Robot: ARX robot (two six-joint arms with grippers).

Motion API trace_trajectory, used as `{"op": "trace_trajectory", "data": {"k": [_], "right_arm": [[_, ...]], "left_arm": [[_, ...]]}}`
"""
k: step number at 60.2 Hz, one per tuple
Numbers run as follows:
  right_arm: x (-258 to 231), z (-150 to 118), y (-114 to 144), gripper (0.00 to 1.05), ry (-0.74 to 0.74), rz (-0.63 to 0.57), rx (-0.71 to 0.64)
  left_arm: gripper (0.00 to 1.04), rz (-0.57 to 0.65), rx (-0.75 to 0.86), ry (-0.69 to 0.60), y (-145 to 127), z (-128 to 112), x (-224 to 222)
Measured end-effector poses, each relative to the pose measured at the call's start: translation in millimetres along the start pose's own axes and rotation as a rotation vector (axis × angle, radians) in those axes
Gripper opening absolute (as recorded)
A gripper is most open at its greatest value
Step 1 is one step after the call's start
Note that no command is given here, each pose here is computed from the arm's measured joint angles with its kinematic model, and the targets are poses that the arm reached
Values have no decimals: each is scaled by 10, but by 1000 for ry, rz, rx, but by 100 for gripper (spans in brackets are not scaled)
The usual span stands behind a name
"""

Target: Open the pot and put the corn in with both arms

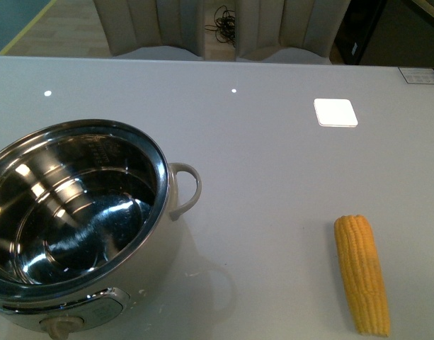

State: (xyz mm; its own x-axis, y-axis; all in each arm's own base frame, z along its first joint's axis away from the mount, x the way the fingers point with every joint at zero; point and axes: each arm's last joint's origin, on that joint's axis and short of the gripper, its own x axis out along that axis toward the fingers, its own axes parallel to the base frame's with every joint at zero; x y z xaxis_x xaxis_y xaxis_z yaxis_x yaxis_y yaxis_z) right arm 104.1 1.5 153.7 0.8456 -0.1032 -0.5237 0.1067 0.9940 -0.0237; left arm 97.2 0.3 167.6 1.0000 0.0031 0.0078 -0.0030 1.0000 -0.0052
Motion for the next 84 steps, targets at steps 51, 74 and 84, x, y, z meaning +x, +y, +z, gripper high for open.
{"op": "trace_trajectory", "data": {"k": [51, 74, 84], "right_arm": [[1682, -139, 717, 96, 331, 131, -196], [2116, -418, 849, 96, 473, 144, -267], [2199, -489, 874, 96, 512, 171, -271]], "left_arm": [[98, 0, 0, 0, 0, 0, 0], [98, 0, 0, 0, 0, 0, 0], [98, 0, 0, 0, 0, 0, 0]]}}
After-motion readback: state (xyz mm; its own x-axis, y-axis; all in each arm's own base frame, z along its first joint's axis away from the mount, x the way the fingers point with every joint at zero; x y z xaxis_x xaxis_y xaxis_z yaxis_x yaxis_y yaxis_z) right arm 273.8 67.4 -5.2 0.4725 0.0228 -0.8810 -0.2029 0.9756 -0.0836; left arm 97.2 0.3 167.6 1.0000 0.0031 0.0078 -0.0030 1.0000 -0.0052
